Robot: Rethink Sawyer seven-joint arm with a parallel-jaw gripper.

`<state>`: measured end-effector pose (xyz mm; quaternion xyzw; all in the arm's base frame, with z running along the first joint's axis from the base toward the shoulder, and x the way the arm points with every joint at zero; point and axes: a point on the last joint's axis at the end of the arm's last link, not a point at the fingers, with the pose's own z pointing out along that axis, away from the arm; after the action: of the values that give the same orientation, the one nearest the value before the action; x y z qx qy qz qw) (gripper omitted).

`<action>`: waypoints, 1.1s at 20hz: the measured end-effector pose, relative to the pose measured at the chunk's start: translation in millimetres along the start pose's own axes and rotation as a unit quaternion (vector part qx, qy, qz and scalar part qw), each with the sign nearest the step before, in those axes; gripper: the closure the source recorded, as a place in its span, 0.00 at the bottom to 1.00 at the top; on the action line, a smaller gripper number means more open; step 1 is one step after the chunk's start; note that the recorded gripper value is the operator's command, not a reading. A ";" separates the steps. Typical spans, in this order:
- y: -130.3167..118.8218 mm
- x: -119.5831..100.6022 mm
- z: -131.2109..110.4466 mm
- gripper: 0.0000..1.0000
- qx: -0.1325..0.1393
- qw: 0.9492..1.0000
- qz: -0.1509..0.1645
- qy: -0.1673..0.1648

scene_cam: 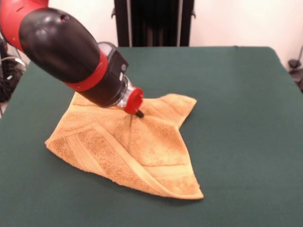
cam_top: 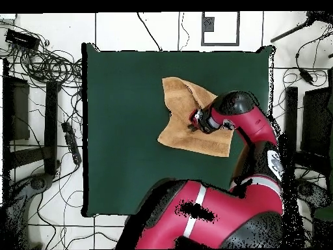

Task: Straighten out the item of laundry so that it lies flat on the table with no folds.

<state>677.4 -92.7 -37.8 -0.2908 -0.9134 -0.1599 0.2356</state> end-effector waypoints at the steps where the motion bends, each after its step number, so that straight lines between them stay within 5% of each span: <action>1: -3.2 0.8 -8.8 1.00 0.003 1.000 -0.002 -0.002; 10: 2.4 4.4 -32.1 1.00 -0.009 1.000 -0.007 -0.010; 11: 9.5 9.9 -32.9 0.00 -0.019 1.000 -0.009 -0.006; 22: 38.2 21.7 -25.7 0.00 -0.064 0.997 -0.027 0.017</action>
<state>693.7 -64.1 1.0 -0.2783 -0.9046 -0.2292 0.2273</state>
